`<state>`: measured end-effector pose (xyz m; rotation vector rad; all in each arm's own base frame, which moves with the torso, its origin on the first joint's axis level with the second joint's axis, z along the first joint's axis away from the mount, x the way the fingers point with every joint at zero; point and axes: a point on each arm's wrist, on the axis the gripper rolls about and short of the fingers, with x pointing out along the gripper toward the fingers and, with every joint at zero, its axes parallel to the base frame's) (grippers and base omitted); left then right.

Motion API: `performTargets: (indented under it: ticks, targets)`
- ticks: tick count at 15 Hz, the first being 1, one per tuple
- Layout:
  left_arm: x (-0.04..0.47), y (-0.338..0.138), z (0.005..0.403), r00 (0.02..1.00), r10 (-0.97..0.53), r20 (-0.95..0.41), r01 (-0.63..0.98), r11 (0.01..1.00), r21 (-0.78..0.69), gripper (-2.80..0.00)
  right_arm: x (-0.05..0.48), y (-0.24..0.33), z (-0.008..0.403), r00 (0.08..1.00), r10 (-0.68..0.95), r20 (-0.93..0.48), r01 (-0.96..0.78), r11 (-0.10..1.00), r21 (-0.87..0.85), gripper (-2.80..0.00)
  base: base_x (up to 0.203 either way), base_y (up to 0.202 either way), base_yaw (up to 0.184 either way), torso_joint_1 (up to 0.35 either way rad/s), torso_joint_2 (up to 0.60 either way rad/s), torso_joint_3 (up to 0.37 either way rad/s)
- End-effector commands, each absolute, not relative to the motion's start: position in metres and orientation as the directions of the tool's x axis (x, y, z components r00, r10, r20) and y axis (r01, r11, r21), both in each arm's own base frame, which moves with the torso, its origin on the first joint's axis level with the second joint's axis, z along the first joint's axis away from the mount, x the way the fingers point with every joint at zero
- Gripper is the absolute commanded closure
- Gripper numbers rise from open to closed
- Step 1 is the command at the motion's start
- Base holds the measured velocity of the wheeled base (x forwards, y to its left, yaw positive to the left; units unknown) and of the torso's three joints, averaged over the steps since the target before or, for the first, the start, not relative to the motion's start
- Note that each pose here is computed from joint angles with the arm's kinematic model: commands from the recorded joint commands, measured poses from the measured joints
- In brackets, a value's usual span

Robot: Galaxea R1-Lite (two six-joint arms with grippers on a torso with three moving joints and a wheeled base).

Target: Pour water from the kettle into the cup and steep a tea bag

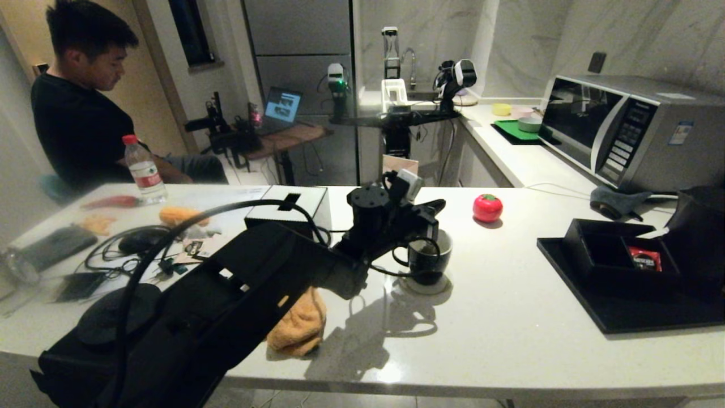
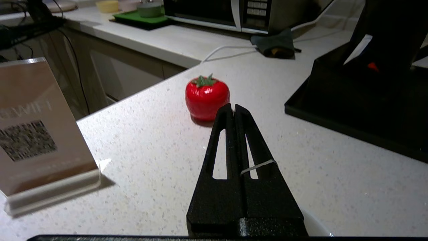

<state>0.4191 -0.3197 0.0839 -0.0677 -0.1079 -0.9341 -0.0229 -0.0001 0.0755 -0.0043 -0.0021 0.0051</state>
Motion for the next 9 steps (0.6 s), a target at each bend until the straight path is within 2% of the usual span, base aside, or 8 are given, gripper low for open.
performTargets:
  ticks: [1, 6, 9]
  targets:
    - [0.416, -0.318, 0.105, 0.583, -0.796, 0.164, 0.806, 0.591, 0.001, 0.00, -0.023, 0.000, 0.076, 1.000, 0.006, 0.002, -0.006, 1.000, -0.005, 0.00, 0.000, 0.000, 0.000, 0.000, 0.00, 0.000]
    - [0.410, -0.314, 0.136, 0.575, -0.791, 0.208, 0.807, 0.591, 0.015, 0.00, -0.023, 0.000, 0.076, 1.000, 0.006, 0.002, -0.006, 1.000, -0.005, 0.00, 0.000, 0.000, 0.000, 0.000, 0.00, 0.000]
    - [0.407, -0.317, 0.138, 0.567, -0.796, 0.213, 0.812, 0.583, 0.015, 0.00, -0.023, 0.000, 0.076, 1.000, 0.005, 0.002, -0.005, 1.000, -0.005, 0.00, 0.000, 0.000, 0.000, 0.000, 0.00, 0.000]
